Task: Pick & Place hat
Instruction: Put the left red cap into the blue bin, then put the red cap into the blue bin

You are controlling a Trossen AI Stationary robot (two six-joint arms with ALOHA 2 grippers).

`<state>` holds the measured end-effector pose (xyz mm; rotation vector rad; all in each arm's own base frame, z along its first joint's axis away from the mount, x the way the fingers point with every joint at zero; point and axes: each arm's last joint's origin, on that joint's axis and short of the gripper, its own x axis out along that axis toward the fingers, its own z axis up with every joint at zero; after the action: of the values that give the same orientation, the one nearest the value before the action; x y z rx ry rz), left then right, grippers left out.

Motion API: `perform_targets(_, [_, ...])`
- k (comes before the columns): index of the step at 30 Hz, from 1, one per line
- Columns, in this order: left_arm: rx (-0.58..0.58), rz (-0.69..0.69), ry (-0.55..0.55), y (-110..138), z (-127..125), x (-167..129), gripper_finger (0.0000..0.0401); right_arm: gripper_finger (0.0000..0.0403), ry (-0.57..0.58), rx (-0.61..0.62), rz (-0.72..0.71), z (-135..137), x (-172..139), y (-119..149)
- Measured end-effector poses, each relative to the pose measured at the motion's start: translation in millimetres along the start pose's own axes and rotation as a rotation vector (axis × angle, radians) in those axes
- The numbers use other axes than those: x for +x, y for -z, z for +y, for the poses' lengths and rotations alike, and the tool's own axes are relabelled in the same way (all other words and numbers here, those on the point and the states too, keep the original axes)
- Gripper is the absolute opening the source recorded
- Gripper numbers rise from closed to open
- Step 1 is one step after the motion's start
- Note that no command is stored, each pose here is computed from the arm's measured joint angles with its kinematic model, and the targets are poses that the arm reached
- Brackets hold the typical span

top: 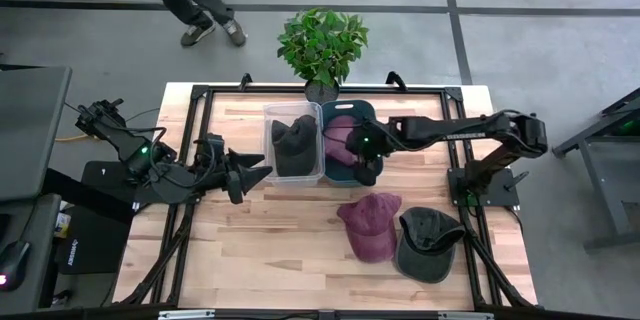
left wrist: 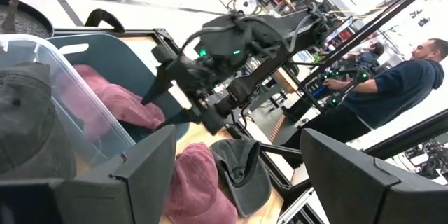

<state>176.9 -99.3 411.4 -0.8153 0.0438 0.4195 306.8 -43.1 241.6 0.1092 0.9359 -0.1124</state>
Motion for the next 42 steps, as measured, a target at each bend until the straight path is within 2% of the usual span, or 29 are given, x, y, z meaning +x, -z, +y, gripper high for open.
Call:
perform_targets(4, [0.000, 0.000, 0.000, 0, 0, 0, 0.0289, 0.0259, 0.019, -0.019, -0.056, 7, -18, -2])
perform_targets(10, [-0.002, 0.001, 0.000, 0, 0, 0, 0.0289, 0.0259, 0.011, 0.035, -0.150, 18, -51, -3])
perform_targets(19, [0.008, 0.005, -0.006, 1, 1, 0, 0.0289, 0.0259, -0.079, -0.072, -0.221, 64, -82, 6])
perform_targets(23, [0.011, 0.006, -0.007, 1, 1, 0, 0.0289, 0.0259, -0.114, -0.112, -0.223, 95, -87, 14])
perform_targets(35, [0.028, 0.018, -0.016, 2, 3, 0, 0.0289, 0.0259, -0.068, -0.195, -0.256, 171, -102, 54])
perform_targets(42, [0.022, 0.037, -0.010, 2, 3, 0, 0.0289, 0.0259, -0.091, -0.270, -0.138, 215, -70, 82])
